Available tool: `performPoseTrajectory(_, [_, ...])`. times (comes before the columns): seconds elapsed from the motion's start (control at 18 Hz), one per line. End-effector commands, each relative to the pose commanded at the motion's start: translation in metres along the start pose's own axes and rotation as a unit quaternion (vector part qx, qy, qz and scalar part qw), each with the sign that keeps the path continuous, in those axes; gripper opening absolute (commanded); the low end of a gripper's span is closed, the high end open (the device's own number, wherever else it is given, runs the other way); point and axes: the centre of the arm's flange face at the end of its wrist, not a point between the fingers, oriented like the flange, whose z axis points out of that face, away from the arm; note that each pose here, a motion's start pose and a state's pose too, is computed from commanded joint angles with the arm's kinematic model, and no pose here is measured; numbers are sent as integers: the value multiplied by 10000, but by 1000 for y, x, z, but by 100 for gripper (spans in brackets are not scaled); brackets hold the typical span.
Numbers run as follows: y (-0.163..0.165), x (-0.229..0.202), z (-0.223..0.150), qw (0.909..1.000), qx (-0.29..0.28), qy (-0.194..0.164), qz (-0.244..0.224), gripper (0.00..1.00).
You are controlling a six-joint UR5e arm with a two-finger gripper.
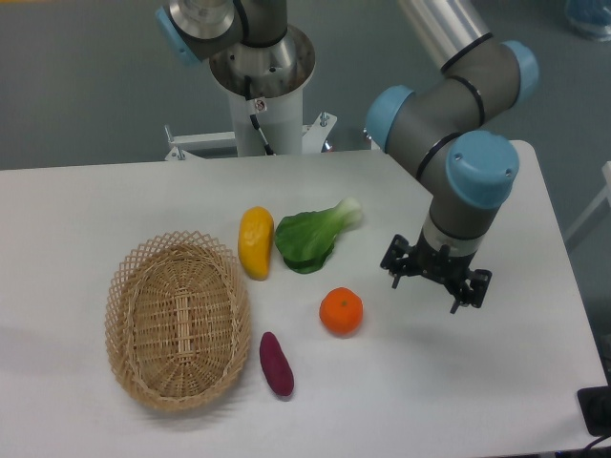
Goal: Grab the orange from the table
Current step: 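Move the open gripper over the orange, then lower the gripper around the orange and close it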
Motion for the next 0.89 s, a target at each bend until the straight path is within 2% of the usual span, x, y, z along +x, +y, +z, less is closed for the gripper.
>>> performPoseTrajectory(0.17, [-15,15,2,9998,156,133,-63,100])
performPoseTrajectory(0.44, [-36,44,15,9997,87,216,-15,100])
performPoseTrajectory(0.72, [-28,67,46,9997,23,201,136,100])
performPoseTrajectory(0.89, [-22,80,62,9988,-408,88,267,100])
